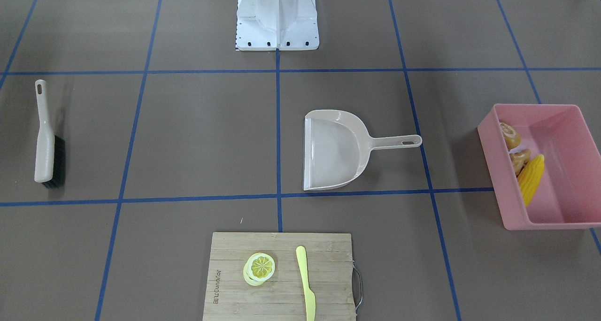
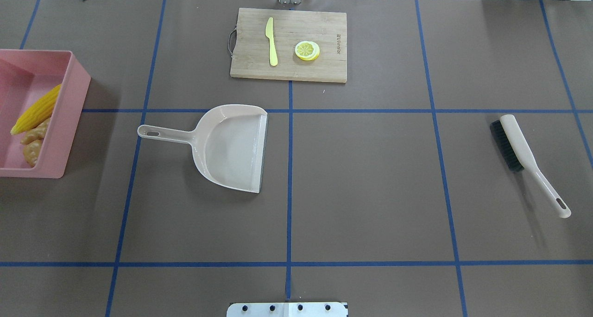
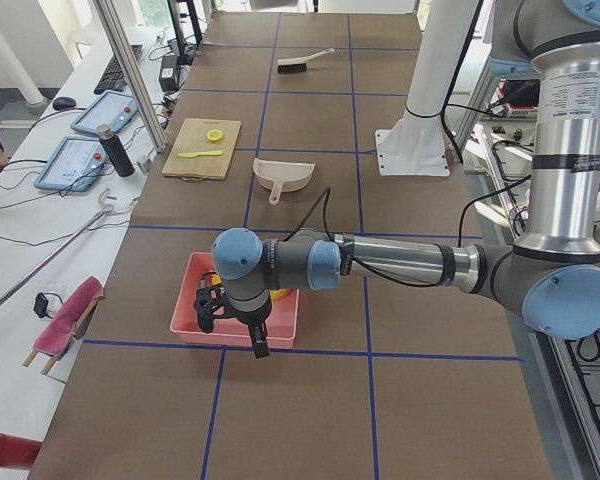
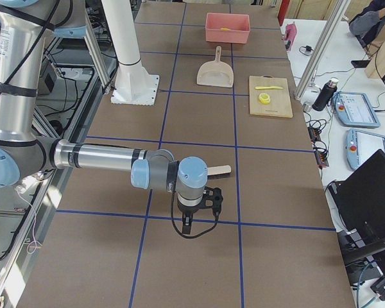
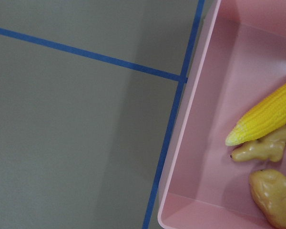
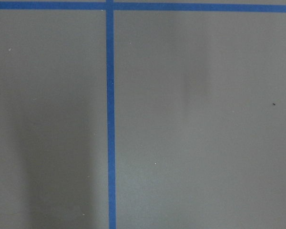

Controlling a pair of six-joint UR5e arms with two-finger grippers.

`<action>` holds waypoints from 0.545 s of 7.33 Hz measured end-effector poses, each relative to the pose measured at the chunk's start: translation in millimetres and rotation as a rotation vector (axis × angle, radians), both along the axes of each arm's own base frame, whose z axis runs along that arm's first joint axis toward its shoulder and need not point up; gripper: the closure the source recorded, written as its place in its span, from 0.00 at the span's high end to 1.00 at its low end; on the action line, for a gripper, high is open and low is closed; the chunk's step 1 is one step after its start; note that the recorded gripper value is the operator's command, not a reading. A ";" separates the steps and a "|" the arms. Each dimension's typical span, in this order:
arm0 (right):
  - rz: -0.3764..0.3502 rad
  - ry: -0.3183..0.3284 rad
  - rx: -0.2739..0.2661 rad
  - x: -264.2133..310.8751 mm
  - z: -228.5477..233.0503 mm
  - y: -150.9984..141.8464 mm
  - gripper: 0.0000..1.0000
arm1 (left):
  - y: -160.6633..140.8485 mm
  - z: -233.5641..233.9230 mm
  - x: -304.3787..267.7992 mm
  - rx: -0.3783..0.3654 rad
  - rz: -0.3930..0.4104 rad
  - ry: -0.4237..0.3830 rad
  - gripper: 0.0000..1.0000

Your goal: Sweep and dump trash into bin

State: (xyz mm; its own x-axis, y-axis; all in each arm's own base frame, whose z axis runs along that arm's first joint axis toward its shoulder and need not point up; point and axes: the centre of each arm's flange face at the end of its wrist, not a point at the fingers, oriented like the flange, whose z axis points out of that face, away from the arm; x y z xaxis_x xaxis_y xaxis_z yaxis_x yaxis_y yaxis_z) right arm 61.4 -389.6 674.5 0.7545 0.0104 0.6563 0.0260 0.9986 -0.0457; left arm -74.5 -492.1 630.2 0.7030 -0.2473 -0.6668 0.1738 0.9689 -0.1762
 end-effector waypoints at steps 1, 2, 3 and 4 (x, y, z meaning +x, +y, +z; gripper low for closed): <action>0.001 0.000 0.000 0.1 -0.6 0.0 1.00 | -6.1 2.9 -0.6 0.017 0.026 -0.007 0.99; 0.002 0.000 -0.001 0.2 -1.0 0.0 1.00 | -6.0 7.4 -0.9 0.038 0.059 -0.009 0.99; 0.002 0.000 -0.001 0.2 -1.3 -0.1 1.00 | -5.1 9.8 -1.2 0.051 0.077 -0.009 0.99; 0.002 0.000 0.000 0.2 -1.8 -0.2 1.00 | -5.2 8.6 -1.2 0.061 0.084 -0.010 0.99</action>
State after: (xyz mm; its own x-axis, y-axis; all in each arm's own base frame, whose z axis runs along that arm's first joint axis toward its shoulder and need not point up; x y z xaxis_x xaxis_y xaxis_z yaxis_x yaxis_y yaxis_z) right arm 61.6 -389.8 672.7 0.7545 0.0116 0.6562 0.0241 0.9987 -0.0453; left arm -75.7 -497.3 638.8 0.7261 -0.1464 -0.6718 0.0933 0.9890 -0.1147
